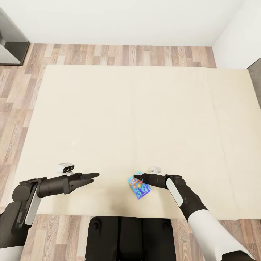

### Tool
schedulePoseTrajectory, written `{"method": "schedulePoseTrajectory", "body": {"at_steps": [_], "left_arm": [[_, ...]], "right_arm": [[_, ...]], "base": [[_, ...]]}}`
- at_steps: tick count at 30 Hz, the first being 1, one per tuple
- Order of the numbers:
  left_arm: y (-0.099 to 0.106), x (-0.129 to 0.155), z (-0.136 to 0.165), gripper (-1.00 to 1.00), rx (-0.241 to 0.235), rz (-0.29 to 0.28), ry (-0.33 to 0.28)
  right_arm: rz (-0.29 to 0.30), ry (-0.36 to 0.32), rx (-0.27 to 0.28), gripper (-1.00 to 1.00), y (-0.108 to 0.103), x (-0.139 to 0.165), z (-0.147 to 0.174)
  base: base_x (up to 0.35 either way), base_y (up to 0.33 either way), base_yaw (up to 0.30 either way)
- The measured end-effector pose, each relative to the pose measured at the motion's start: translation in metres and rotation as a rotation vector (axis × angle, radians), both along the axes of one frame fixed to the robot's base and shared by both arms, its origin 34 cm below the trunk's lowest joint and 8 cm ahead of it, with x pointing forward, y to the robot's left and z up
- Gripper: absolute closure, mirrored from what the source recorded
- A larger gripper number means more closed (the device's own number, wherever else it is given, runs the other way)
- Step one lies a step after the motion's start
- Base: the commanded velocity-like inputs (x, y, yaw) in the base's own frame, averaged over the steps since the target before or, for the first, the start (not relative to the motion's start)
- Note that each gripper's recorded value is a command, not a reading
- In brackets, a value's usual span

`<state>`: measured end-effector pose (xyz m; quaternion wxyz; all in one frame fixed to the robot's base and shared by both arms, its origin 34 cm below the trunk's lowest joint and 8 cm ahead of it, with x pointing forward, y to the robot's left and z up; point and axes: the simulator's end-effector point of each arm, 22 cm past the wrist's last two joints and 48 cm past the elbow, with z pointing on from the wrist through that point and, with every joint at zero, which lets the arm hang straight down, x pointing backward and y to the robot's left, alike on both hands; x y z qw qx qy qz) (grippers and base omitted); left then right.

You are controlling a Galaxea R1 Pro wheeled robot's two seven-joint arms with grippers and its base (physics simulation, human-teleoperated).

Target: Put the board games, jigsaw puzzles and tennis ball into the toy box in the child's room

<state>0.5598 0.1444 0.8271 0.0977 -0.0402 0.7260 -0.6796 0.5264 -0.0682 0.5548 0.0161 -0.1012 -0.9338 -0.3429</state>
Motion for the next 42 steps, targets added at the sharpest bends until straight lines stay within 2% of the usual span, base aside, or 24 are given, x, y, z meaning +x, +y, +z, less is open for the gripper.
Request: {"method": "schedulePoseTrajectory", "body": {"at_steps": [18,37,42], "left_arm": [[0.0,0.0,0.0,-1.0,0.001,-0.001,0.0],[0.001,0.0,0.0,-1.0,0.003,0.0,0.0],[0.001,0.0,0.0,-1.0,0.002,-0.001,0.0]], "right_arm": [[0.002,0.003,-0.002,-1.0,0.0,-0.001,0.0],[0.017,0.042,-0.01,-1.0,-0.013,-0.009,-0.002],[0.02,0.047,-0.024,-1.0,-0.024,-0.009,-0.004]], "base": [[0.0,0.033,0.0],[0.0,0.0,0.0],[0.0,0.0,0.0]]}}
